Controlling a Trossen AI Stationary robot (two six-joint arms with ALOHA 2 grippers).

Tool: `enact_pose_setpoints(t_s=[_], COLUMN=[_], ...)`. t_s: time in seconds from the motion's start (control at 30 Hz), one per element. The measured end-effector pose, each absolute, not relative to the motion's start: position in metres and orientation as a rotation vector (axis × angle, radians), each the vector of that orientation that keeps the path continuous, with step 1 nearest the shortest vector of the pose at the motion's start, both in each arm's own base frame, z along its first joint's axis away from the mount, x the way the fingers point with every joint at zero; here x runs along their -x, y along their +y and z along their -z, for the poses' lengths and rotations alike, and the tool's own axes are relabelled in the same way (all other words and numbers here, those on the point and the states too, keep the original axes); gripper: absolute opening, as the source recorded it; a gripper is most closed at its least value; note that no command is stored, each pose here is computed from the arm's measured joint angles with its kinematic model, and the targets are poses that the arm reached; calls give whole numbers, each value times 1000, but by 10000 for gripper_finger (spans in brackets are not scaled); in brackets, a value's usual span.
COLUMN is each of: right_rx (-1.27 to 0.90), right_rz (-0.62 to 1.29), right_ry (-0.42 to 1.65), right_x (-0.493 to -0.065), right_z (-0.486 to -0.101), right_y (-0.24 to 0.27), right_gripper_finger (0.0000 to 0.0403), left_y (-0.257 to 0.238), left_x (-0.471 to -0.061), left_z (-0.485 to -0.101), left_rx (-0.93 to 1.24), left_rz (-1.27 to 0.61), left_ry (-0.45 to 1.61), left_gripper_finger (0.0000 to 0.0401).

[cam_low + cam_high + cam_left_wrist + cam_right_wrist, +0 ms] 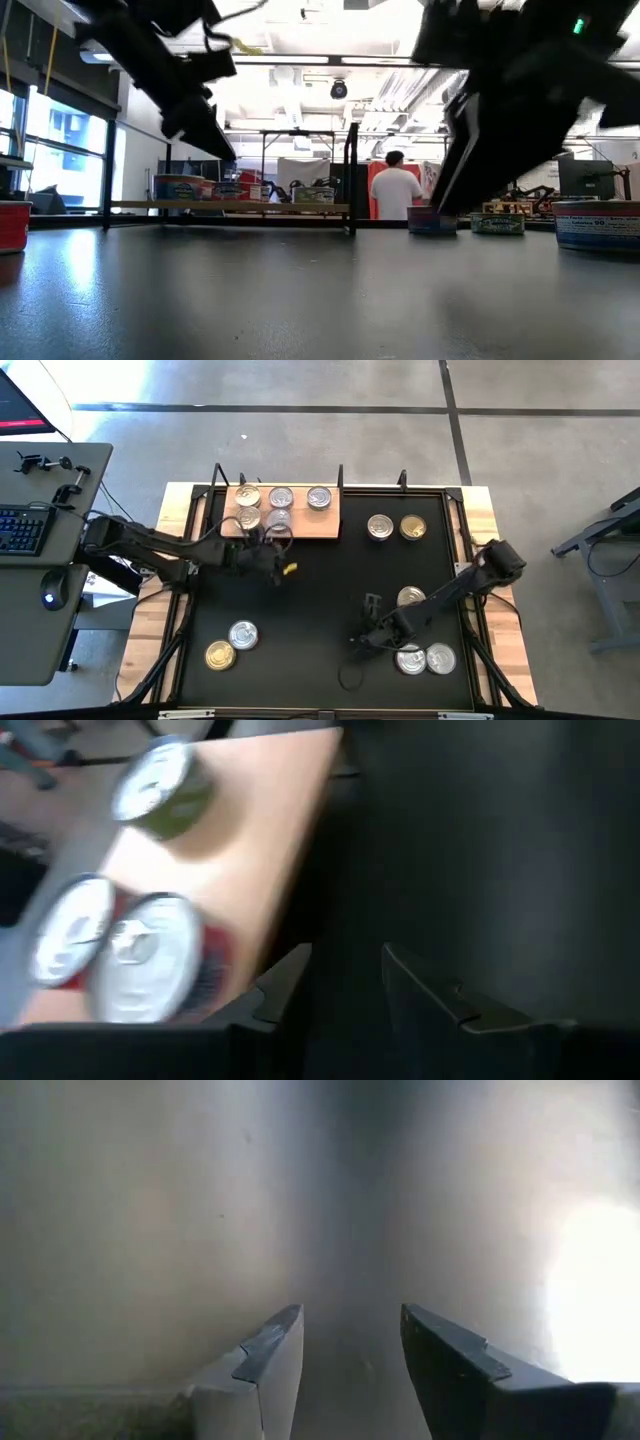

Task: Stack canned seafood by type on shelf
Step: Put the green tuna can on the shelf

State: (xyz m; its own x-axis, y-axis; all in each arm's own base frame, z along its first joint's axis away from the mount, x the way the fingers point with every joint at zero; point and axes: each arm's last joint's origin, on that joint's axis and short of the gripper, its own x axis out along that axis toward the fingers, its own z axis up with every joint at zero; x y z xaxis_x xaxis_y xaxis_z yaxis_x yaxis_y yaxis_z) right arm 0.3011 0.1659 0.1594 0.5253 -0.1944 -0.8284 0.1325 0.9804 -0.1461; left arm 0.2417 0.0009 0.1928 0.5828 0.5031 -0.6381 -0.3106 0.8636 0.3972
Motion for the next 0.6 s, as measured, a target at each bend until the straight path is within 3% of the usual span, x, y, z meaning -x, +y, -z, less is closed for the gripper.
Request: enact_pose_setpoints(t_s=[0.3,0.47,0.6], right_rx=[-236,-551,-613], right_rz=[268,394,485], right_ry=[1079,1344,1415], right_x=[-230,-186,-168], right_z=[-224,-235,-233], right_y=[176,185,196], right_gripper_finger=[161,161,161], left_y=[-55,-71,-77], left_x=[-239,-239,-241], left_z=[-176,-167,-162], left_rx=[-135,-114,-121], left_rz=[-320,-258,-261], left_ry=[632,549,546], left_gripper_finger=[115,115,115])
